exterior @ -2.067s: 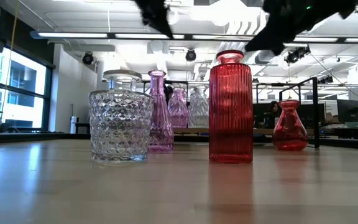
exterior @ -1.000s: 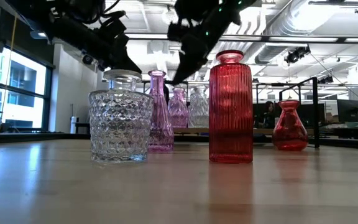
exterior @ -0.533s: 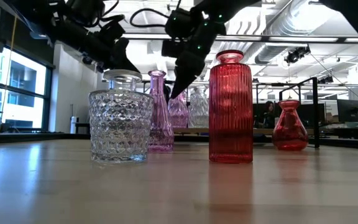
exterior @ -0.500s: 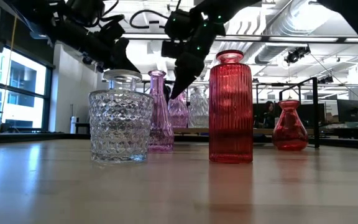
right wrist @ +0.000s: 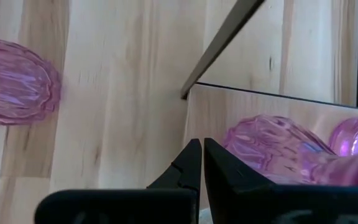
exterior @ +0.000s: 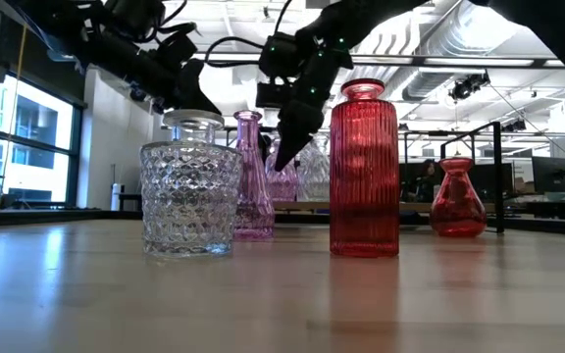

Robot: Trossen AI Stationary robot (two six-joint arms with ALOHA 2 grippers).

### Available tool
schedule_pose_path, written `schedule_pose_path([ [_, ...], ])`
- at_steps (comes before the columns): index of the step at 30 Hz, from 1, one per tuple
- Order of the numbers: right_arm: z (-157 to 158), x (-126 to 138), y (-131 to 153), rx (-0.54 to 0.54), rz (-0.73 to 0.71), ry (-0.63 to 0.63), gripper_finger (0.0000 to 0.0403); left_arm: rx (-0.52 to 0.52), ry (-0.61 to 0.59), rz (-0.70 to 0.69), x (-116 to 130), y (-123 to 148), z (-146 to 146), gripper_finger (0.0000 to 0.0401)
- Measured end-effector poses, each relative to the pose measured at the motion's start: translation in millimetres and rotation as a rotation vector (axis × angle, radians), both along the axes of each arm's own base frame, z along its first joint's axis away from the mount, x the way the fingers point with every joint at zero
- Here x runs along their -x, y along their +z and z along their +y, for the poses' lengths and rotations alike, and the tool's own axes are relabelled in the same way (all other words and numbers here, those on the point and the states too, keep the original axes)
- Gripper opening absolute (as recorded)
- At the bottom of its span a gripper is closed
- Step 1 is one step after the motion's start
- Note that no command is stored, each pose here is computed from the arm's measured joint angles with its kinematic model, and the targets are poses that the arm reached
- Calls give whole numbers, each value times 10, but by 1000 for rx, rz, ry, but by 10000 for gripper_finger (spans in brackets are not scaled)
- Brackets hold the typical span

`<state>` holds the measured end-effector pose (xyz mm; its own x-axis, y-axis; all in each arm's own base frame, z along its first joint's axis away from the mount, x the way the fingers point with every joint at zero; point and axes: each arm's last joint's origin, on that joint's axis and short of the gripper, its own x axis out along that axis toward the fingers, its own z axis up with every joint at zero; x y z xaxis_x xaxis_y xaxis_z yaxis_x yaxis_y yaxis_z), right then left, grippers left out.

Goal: Sort vases onto shelf
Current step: Align the violet vase with the other violet vase on the shelf

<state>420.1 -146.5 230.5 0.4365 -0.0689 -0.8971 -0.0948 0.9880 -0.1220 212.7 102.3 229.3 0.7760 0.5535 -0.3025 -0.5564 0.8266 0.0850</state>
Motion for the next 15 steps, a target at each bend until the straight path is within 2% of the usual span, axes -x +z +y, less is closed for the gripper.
schedule_pose_path([
  [6,-8,-20,13,10,-24,-1,0,0,-1,-1,0,1,0,0],
  [15,-21,-31,26,42,-30,-15,0,17,-91,-52,-26,34,-21,0],
])
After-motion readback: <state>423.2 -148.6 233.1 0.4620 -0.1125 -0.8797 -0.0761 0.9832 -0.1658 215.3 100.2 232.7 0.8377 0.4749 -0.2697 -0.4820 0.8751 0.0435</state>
